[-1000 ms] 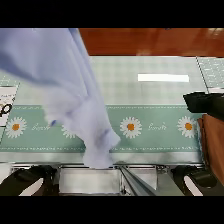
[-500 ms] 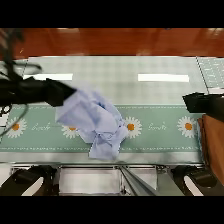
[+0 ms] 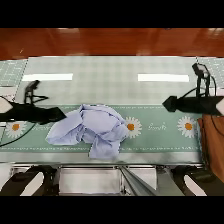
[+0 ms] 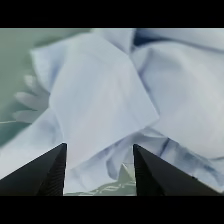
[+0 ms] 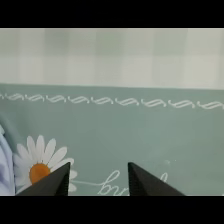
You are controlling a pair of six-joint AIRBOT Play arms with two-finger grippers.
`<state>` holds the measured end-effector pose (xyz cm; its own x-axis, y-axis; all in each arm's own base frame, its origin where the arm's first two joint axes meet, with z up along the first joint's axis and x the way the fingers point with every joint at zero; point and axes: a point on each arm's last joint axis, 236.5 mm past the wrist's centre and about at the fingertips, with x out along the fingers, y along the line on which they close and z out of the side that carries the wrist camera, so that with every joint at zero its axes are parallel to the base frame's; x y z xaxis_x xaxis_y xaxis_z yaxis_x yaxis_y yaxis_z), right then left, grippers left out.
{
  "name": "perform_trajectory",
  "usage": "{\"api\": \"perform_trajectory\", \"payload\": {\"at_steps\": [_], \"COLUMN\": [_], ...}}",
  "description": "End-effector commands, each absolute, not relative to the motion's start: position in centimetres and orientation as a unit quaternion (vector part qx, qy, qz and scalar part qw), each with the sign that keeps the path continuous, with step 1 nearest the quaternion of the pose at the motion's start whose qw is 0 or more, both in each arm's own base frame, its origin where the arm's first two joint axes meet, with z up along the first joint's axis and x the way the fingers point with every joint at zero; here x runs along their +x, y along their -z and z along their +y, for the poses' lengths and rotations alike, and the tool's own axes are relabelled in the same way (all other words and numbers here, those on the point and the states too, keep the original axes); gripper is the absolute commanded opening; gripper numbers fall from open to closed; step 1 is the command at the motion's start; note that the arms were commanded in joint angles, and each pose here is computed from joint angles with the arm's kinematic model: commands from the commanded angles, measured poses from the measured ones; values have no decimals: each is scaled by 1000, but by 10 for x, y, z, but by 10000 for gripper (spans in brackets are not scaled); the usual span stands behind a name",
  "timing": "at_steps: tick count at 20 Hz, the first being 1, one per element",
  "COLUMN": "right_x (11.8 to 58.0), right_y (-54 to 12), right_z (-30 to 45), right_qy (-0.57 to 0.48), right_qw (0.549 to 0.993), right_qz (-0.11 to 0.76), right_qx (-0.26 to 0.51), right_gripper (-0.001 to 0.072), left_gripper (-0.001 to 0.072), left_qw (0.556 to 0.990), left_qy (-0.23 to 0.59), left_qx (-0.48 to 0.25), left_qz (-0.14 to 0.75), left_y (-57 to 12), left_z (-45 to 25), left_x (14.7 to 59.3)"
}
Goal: Fold the shirts.
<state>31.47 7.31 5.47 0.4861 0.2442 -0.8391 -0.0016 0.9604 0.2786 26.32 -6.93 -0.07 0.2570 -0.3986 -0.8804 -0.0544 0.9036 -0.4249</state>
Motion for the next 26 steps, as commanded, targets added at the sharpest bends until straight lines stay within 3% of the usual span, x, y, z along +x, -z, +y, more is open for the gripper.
{"api": "perform_trajectory", "payload": {"at_steps": [1,3,5,7,13,26], "right_x": [346,332,314,297,272,266], "right_y": [-63,-36,5,29,53,68], "right_z": [15,-14,12,49,111,125], "right_qy": [-4,47,16,-41,-127,-140], "right_qw": [863,836,804,780,742,721], "right_qz": [479,497,522,548,605,628], "right_qx": [159,228,283,300,259,256], "right_gripper": [414,414,414,414,414,414], "left_gripper": [505,505,505,505,505,505], "left_qw": [794,774,727,708,670,666], "left_qy": [37,1,5,-14,-19,-27], "left_qx": [-229,-293,-348,-347,-374,-368], "left_qz": [562,561,592,615,641,648], "left_y": [-16,1,38,66,86,81], "left_z": [-8,3,-17,-12,3,50], "left_x": [268,251,226,211,199,210]}}
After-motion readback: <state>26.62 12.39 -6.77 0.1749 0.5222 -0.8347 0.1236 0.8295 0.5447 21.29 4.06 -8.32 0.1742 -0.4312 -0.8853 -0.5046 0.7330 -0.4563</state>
